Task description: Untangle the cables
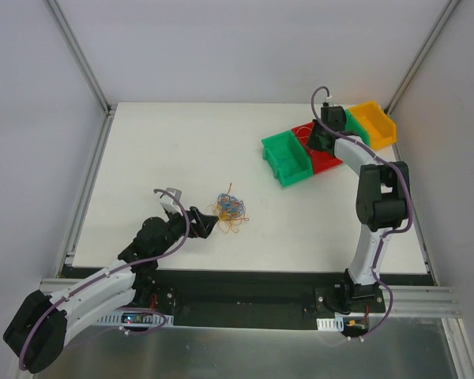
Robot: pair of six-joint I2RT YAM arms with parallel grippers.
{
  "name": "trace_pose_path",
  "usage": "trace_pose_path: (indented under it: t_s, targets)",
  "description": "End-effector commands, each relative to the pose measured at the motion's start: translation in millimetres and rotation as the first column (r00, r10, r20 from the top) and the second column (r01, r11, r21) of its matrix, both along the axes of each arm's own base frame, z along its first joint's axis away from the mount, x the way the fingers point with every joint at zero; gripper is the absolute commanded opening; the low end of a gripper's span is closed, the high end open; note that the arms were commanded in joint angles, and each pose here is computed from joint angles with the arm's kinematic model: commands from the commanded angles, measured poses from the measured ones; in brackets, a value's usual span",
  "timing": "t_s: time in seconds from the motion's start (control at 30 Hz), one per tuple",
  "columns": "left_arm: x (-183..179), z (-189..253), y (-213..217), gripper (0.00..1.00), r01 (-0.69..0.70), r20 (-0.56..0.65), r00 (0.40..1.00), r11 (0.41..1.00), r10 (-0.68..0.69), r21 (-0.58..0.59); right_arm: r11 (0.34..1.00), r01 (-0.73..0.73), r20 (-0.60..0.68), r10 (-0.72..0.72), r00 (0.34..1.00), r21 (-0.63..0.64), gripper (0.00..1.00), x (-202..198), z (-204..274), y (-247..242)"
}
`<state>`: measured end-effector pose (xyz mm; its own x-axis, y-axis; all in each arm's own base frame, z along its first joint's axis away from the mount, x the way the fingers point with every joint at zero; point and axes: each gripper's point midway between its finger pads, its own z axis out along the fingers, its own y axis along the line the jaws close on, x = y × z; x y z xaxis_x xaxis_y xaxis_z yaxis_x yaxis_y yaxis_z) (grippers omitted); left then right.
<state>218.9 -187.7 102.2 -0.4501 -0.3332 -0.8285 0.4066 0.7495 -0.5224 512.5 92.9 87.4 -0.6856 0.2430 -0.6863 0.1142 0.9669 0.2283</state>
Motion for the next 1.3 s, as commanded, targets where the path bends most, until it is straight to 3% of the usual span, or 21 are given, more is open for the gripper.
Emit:
trace_pose_path:
  t_s: [0.0, 0.1, 0.2, 0.3, 0.47, 0.73, 0.87, 1.0, 1.1, 1.27]
  targets:
    - [5.0, 28.7, -10.0, 0.9, 0.028, 0.068, 0.997, 0.999, -0.025, -0.04, 0.983, -0.017, 0.037, 0.01, 0.999, 0.185, 0.0, 5.5, 24.9, 32.6]
    - [4.5, 29.3, -9.7, 0.9, 0.028, 0.07, 0.997, 0.999, -0.024, -0.043, 0.982, -0.024, 0.073, 0.011, 0.997, 0.187, 0.0, 6.1, 33.5, 32.4]
    - [4.1, 29.1, -9.3, 0.9, 0.028, 0.072, 0.997, 0.999, -0.025, -0.043, 0.997, 0.029, 0.097, -0.035, 0.995, 0.069, 0.0, 7.3, 43.2, 8.5]
    - [3.8, 29.7, -9.1, 0.9, 0.028, 0.074, 0.997, 0.999, -0.024, -0.047, 0.998, 0.055, 0.053, -0.054, 0.997, -0.03, 0.0, 2.6, 42.7, -8.4]
    - [4.2, 28.7, -9.4, 0.9, 0.028, 0.07, 0.997, 0.999, -0.024, -0.043, 0.995, 0.043, -0.019, -0.045, 0.999, -0.091, 0.07, -3.7, 32.3, -13.4]
    - [2.9, 30.2, -8.6, 0.9, 0.027, 0.076, 0.997, 0.998, -0.023, -0.052, 0.995, -0.024, -0.016, 0.022, 1.0, -0.098, 0.47, -1.2, 44.7, -6.8]
    - [2.7, 29.2, -7.8, 0.91, 0.024, 0.075, 0.997, 0.998, -0.02, -0.052, 0.993, -0.041, 0.015, 0.043, 0.999, -0.11, 0.58, -6.8, 56.7, -7.8]
    - [5.5, 28.1, -5.4, 0.92, -0.001, 0.047, 0.999, 0.999, 0.003, -0.043, 0.994, -0.045, 0.051, 0.05, 0.997, -0.096, 0.6, -17.1, 67.2, -6.9]
    - [8.8, 29.6, -8.8, 0.89, 0.001, -0.006, 1.0, 1.0, -0.001, -0.008, 0.993, -0.104, 0.123, 0.109, 0.986, -0.048, 0.61, -30.9, 80.4, 17.2]
    - [10.6, 14.2, -20.6, 0.64, 0.045, -0.235, 0.972, 0.994, -0.02, 0.101, 0.937, -0.349, 0.241, 0.341, 0.909, -0.01, 0.65, -70.9, 100.2, 106.8]
